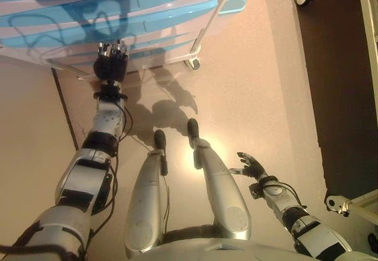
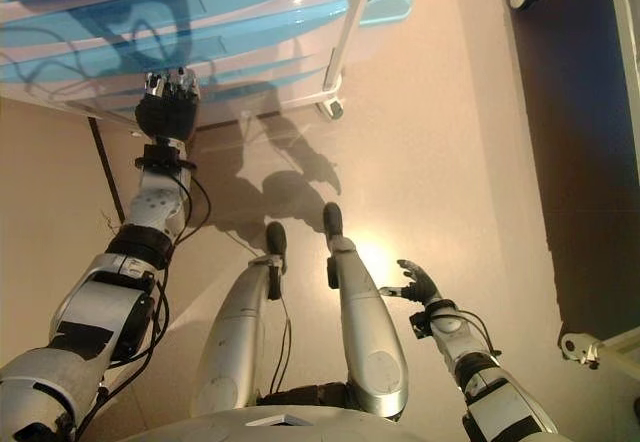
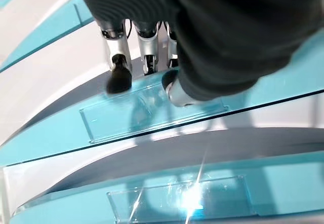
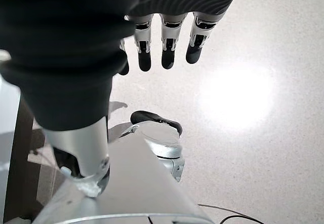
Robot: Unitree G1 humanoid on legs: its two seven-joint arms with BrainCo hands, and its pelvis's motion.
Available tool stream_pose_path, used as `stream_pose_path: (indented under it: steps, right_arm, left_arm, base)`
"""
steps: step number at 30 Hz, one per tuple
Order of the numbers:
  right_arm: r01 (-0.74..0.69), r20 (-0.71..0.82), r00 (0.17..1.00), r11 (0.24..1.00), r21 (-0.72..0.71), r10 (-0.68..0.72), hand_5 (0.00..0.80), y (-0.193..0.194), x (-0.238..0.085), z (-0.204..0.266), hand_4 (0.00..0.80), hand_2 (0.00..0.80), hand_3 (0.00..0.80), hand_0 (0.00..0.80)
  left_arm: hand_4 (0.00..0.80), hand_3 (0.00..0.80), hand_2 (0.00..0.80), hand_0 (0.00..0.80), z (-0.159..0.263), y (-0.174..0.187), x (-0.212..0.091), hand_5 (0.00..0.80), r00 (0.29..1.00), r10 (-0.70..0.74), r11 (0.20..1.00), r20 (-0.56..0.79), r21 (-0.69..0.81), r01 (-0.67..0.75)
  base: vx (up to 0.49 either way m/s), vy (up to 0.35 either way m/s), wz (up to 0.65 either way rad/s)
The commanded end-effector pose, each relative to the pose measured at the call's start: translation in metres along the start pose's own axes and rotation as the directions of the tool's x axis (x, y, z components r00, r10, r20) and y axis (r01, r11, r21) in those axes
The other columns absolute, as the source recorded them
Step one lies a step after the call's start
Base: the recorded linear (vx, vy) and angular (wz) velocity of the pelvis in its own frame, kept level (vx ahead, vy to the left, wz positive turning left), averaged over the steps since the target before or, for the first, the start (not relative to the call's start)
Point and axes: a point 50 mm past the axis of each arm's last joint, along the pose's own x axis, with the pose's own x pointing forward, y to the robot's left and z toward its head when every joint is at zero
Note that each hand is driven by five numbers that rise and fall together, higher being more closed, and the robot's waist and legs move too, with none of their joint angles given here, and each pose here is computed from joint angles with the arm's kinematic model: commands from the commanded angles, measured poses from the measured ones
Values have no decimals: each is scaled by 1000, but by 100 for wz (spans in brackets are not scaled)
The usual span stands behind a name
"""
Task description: Open the drawer and pick up the medicine
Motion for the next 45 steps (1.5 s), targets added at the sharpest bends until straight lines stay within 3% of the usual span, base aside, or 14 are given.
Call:
stream_pose_path:
  steps: [1,4,10,16,24,29,31,34,39,40,41,43,44,45]
  right_arm:
    - [-9,-17,1000,999,-48,8,0,-3,-9,-14,0,0,0,0]
    - [-6,-10,1000,999,-45,6,0,-3,-8,-12,0,0,0,0]
    - [0,-19,1000,998,-59,-1,0,-3,-7,-12,0,0,0,0]
    - [54,-68,996,997,-55,-57,0,-19,-13,-23,0,0,0,0]
    - [96,-140,985,993,-62,-103,0,-46,-22,-37,0,0,0,0]
    - [101,-170,980,994,-51,-108,0,-53,-26,-43,0,0,0,0]
    - [105,-177,978,994,-37,-110,0,-53,-26,-45,0,0,0,0]
    - [106,-185,977,994,-16,-107,0,-47,-27,-49,0,0,0,0]
    - [108,-207,973,994,3,-105,0,-41,-30,-57,0,0,0,0]
    - [110,-215,971,994,5,-106,0,-41,-32,-60,0,0,0,0]
    - [113,-223,969,994,10,-108,0,-40,-34,-64,0,0,0,0]
    - [112,-233,967,994,11,-106,0,-37,-37,-69,0,0,0,0]
    - [112,-239,965,994,13,-105,0,-36,-39,-72,0,0,0,0]
    - [112,-241,965,994,15,-105,0,-34,-40,-74,0,0,0,0]
  left_arm:
    - [800,800,800,800,21,-92,38,800,852,-511,860,112,48,509]
    - [800,800,800,800,20,-86,32,800,860,-496,868,117,31,496]
    - [800,800,800,800,-3,-45,-13,800,919,-390,916,63,-74,394]
    - [800,800,800,800,-34,-3,-103,800,948,-302,937,-97,-216,276]
    - [800,800,800,800,-4,35,-221,800,986,-134,932,-100,-350,91]
    - [800,800,800,800,10,55,-285,800,973,129,945,-191,-274,-179]
    - [800,800,800,800,13,65,-310,800,930,295,917,-221,-208,-340]
    - [800,800,800,800,19,78,-350,800,788,574,793,-222,-91,-603]
    - [800,800,800,800,27,88,-385,800,540,807,577,-239,130,-806]
    - [0,0,0,0,30,90,-393,0,454,858,506,-241,245,-827]
    - [0,0,0,0,32,93,-401,0,351,906,415,-236,340,-844]
    - [0,0,0,0,40,94,-411,0,257,944,327,-206,498,-803]
    - [0,0,0,0,47,95,-418,0,144,977,210,-154,639,-740]
    - [0,0,0,0,49,96,-419,0,112,984,176,-137,699,-693]
  base:
    - [-64,-44,1]
    - [-73,-62,5]
    - [-59,-108,20]
    - [-36,-133,41]
    - [-3,-89,31]
    - [74,-41,12]
    - [64,-12,9]
    - [91,15,12]
    - [75,37,16]
    - [85,54,24]
    - [88,59,17]
    - [74,47,7]
    - [66,36,5]
    - [73,43,3]
